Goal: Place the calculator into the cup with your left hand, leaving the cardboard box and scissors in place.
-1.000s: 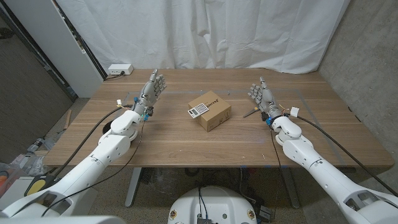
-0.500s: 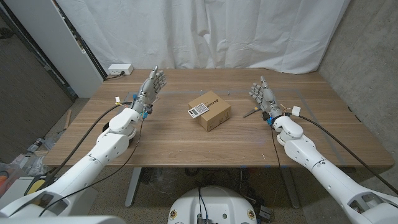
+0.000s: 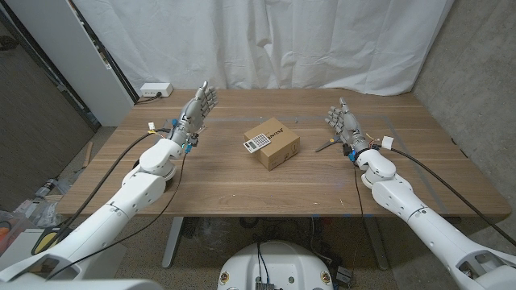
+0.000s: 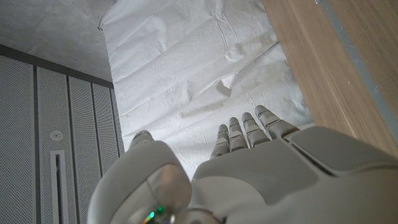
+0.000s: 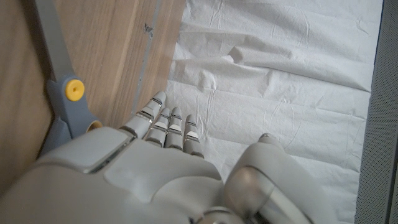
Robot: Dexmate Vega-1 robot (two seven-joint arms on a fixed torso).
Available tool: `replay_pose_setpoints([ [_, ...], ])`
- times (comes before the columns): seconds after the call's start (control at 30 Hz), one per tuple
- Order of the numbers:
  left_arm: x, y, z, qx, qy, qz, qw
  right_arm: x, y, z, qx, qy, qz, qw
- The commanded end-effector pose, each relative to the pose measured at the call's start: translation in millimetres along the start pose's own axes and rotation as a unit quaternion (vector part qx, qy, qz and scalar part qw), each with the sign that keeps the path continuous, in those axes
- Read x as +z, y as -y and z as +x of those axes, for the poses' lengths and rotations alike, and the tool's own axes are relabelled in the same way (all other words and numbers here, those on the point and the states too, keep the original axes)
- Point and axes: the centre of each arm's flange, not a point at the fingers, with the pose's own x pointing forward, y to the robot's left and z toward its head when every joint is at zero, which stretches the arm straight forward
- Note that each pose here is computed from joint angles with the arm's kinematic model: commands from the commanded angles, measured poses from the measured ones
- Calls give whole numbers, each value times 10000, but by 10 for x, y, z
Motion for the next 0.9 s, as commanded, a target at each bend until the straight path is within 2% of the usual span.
replay_pose_setpoints([
  [0.03,213,61,-108,26,218,253,9994,52,-17,-47,-123,70,-243,9996],
  [0.27,247,120,-170,130,381,353,9986,73,-4,-57,-84,166,-56,9998],
  [0.5,285,165,-214,91,495,458,9977,199,-58,-80,75,375,-121,9992],
  [0.8,346,258,-288,149,686,555,9960,319,-73,-123,152,504,-105,9986],
  [0.9,380,318,-346,187,765,796,9937,342,-68,-134,172,499,-89,9986],
])
